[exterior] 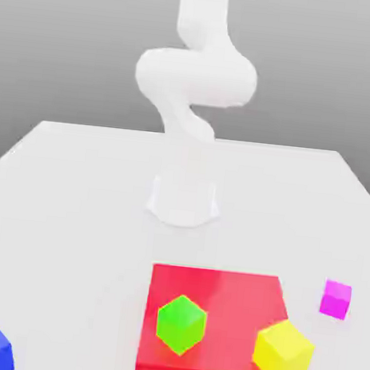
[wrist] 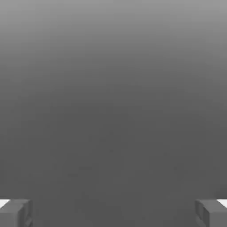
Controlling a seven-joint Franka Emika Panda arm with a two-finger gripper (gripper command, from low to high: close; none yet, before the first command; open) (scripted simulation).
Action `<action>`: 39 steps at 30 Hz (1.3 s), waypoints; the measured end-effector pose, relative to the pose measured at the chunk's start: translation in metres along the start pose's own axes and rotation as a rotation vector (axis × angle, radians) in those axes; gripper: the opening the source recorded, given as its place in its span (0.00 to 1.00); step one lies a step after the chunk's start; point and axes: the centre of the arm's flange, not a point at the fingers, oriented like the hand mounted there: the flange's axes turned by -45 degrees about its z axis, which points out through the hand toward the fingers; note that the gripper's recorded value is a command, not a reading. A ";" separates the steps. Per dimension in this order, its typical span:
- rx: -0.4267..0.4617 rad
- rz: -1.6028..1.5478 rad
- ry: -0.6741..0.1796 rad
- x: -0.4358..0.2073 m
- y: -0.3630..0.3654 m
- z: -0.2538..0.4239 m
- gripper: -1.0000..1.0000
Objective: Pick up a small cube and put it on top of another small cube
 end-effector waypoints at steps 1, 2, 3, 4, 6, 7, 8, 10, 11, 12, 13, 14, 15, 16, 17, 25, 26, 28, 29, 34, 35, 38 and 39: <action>0.018 -0.044 -0.032 -0.003 -0.014 0.024 0.50; 0.035 -0.087 -0.063 -0.008 -0.028 0.047 0.50; 0.052 -0.130 -0.093 -0.013 -0.042 0.068 0.50; 0.069 -0.173 -0.122 -0.020 -0.057 0.088 0.50; 0.104 -0.259 -0.178 -0.038 -0.086 0.127 0.50; 0.122 -0.303 -0.206 -0.049 -0.101 0.145 0.50; 0.139 -0.348 -0.234 -0.061 -0.117 0.162 0.50; 0.175 -0.437 -0.288 -0.088 -0.146 0.193 0.50; 0.193 -0.482 -0.314 -0.104 -0.161 0.208 0.50; 0.211 -0.528 -0.340 -0.120 -0.175 0.221 0.50; 0.230 -0.574 -0.366 -0.138 -0.189 0.234 0.50; 0.248 -0.620 -0.392 -0.156 -0.203 0.245 0.50; 0.267 -0.666 -0.418 -0.175 -0.215 0.256 0.50; 0.285 -0.712 -0.444 -0.195 -0.227 0.265 0.50; 0.306 -0.762 -0.469 -0.216 -0.240 0.273 0.50; 0.425 -1.047 -0.623 -0.366 -0.293 0.320 0.50; 0.427 -1.050 -0.625 -0.374 -0.293 0.328 0.50; 0.428 -1.053 -0.627 -0.390 -0.294 0.344 0.50; 0.428 -1.054 -0.627 -0.397 -0.294 0.351 0.00; 0.428 -1.054 -0.627 -0.397 -0.294 0.351 0.00; 0.428 -1.055 -0.627 -0.401 -0.294 0.354 0.00; 0.428 -1.054 -0.628 -0.388 -0.294 0.341 0.00; 0.428 -1.054 -0.627 -0.381 -0.294 0.333 0.00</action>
